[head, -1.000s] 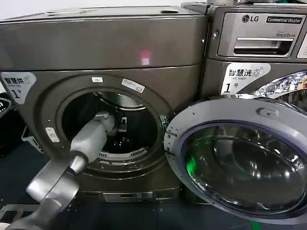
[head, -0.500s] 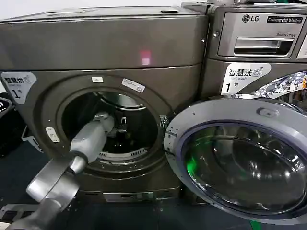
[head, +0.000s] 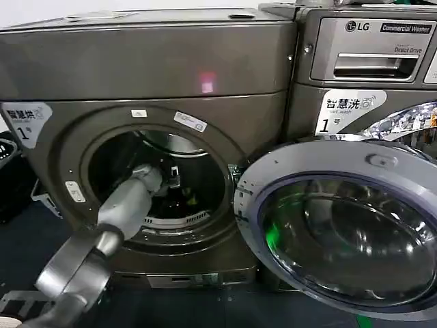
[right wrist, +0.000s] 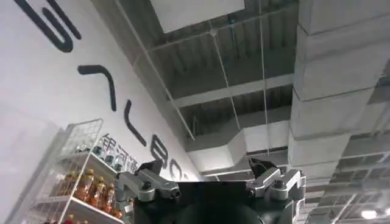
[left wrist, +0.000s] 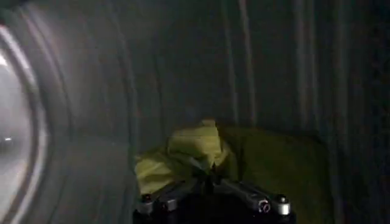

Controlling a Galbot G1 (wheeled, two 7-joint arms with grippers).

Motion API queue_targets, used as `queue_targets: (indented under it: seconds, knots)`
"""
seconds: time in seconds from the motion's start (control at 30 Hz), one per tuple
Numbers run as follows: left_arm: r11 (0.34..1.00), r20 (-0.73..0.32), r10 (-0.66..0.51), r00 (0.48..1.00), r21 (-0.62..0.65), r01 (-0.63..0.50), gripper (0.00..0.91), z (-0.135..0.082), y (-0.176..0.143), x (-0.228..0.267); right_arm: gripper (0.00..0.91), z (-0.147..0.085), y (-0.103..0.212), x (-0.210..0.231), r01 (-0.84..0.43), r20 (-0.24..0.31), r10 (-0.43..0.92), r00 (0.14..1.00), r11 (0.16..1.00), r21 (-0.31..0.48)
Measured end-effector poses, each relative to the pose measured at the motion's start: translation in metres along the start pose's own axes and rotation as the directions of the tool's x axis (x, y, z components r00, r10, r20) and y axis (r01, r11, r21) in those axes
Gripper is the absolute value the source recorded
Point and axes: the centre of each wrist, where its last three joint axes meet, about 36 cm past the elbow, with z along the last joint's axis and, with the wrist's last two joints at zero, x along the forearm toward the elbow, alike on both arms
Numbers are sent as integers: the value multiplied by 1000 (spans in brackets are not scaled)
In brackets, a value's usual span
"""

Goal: Grasp the clothes from the dryer.

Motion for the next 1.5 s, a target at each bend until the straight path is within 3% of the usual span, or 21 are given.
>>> queue_targets:
  seconds: [0.2, 0.4, 0.7, 1.13, 1.33, 1.5]
  knots:
    - [976, 91, -180, 979, 142, 167, 0, 1, -20, -6, 907, -1, 1, 3, 2, 3, -2, 1000, 1000, 0]
    - [901, 126, -363, 923, 300, 313, 0, -7, -40, -3, 907, -1, 4, 6, 9, 2, -9, 1000, 1000, -3]
    - [686, 161, -651, 742, 542, 485, 0, -12, -69, 15, 907, 0, 3, 3, 13, 24, -13, 1000, 1000, -7]
    - [346, 140, -906, 400, 788, 509, 0, -26, -133, 31, 907, -3, 2, 2, 22, 61, -21, 998, 1000, -19]
    - [273, 118, -939, 324, 829, 489, 0, -34, -157, 33, 907, -3, 2, 0, 25, 74, -23, 997, 999, -26]
    - [229, 93, -952, 290, 847, 479, 0, -38, -165, 34, 907, -4, -1, -3, 20, 86, -17, 996, 999, -28]
